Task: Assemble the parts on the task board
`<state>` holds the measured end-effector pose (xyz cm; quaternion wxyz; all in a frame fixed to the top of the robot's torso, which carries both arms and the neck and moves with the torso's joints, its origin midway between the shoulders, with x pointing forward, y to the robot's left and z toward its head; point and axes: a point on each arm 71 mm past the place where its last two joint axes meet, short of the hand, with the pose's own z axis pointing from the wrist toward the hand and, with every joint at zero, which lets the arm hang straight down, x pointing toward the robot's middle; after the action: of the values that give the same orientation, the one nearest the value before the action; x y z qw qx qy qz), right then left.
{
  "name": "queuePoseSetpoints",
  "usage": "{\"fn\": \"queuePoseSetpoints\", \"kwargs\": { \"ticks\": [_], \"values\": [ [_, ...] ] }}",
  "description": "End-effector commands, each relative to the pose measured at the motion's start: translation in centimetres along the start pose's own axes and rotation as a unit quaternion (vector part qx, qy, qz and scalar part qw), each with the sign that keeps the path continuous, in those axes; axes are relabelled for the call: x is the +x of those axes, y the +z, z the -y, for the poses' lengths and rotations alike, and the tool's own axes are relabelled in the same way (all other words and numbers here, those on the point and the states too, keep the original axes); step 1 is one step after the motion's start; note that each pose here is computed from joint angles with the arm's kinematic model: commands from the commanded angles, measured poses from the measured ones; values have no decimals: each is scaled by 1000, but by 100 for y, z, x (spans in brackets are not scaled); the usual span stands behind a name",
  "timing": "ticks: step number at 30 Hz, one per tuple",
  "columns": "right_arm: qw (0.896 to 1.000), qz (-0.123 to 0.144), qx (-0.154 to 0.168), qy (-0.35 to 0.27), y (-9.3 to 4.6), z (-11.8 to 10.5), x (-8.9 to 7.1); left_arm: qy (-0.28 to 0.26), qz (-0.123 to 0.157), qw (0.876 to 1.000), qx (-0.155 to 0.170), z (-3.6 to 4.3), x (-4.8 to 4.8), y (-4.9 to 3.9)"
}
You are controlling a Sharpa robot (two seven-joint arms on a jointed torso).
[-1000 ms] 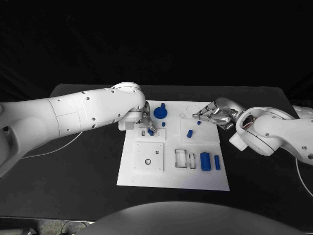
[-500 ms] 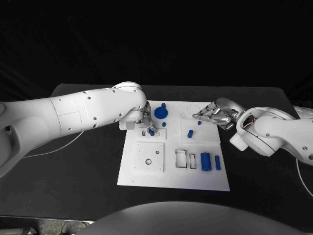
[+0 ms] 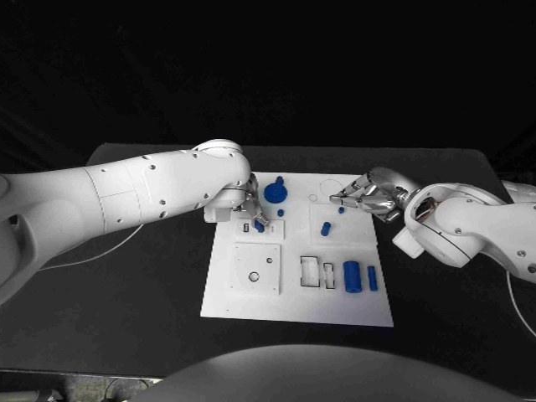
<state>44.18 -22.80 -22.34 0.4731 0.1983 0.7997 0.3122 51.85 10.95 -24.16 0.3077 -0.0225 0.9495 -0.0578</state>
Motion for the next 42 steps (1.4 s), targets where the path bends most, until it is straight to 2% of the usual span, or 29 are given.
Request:
{"fn": "queuePoseSetpoints", "kwargs": {
  "ticks": [1, 42],
  "values": [
    [1000, -1, -2, -5, -1, -3, 7, 1, -4, 999, -35, -38, 7, -1],
    [1000, 0, -4, -6, 4, -11, 10, 9, -10, 999, -31, -26, 20, -1]
  ]
}}
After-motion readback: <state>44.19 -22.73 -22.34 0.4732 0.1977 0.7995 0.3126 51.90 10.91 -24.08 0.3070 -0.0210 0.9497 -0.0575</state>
